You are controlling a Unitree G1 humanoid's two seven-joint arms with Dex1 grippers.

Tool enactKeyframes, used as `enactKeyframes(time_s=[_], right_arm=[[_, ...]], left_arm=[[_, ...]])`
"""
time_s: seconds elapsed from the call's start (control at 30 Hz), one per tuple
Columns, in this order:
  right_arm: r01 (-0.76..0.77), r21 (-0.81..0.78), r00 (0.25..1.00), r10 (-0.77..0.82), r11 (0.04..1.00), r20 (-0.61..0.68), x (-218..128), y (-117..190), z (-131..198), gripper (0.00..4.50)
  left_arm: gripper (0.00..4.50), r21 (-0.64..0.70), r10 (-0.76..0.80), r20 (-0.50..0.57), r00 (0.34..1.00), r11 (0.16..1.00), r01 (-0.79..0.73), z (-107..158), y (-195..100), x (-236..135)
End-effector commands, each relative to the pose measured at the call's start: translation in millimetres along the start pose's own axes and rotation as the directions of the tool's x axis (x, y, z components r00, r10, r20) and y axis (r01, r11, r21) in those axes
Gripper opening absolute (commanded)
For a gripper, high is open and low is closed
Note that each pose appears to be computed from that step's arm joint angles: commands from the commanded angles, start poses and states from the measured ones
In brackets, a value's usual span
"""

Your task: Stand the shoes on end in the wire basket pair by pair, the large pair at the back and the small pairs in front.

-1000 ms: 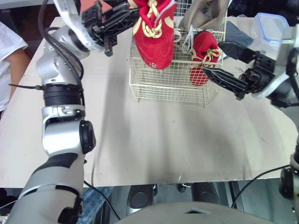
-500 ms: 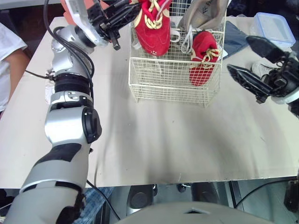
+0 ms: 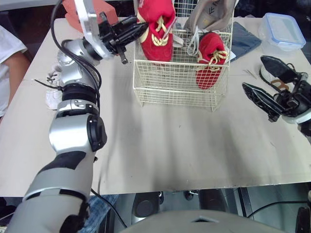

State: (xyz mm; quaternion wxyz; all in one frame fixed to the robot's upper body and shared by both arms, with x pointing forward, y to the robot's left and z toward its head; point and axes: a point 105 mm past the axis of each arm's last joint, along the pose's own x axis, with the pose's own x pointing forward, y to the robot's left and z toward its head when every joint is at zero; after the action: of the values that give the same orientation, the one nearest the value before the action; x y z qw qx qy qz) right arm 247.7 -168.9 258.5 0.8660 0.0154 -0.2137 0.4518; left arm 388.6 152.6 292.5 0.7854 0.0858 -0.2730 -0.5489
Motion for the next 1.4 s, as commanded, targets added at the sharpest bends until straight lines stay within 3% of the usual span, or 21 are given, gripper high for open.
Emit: enactKeyframes(time_s=[0.03,0.27,0.5,0.57,0.6,0.73,0.77,0.8,1.4], right_arm=[[-0.024,-0.031,0.999,0.026,0.999,0.043,2,8,11,4.46],[-0.030,-0.032,0.998,0.032,0.999,0.046,5,8,11,4.46],[-0.030,-0.039,0.998,0.032,0.999,0.051,6,7,12,4.46],[-0.030,-0.041,0.998,0.032,0.999,0.051,6,6,12,4.50],[-0.030,-0.043,0.998,0.032,0.999,0.050,6,6,12,4.50],[-0.030,-0.046,0.998,0.033,0.998,0.048,6,5,12,4.50],[-0.030,-0.047,0.998,0.032,0.998,0.048,5,5,12,4.50],[-0.030,-0.048,0.998,0.032,0.998,0.047,5,5,12,4.50],[-0.043,-0.047,0.998,0.045,0.998,0.047,9,2,10,4.50]], left_arm=[[0.51,-0.018,-0.006,-0.014,1.000,1.000,0.006,-7,-4,-3],[0.51,-0.186,-0.008,-0.101,0.995,0.983,-0.011,-35,-14,-17],[0.51,-0.273,-0.109,-0.236,0.966,0.961,0.042,-61,-33,-25],[1.43,-0.279,-0.115,-0.250,0.962,0.959,0.042,-63,-34,-24],[1.68,-0.283,-0.118,-0.249,0.961,0.958,0.044,-63,-34,-23],[3.49,-0.272,-0.109,-0.240,0.965,0.961,0.041,-59,-32,-20],[4.13,-0.270,-0.108,-0.241,0.965,0.962,0.040,-58,-31,-20],[4.44,-0.262,-0.104,-0.243,0.964,0.964,0.038,-58,-31,-21],[4.49,0.081,-0.001,-0.275,0.961,0.996,0.024,6,-20,-23]])
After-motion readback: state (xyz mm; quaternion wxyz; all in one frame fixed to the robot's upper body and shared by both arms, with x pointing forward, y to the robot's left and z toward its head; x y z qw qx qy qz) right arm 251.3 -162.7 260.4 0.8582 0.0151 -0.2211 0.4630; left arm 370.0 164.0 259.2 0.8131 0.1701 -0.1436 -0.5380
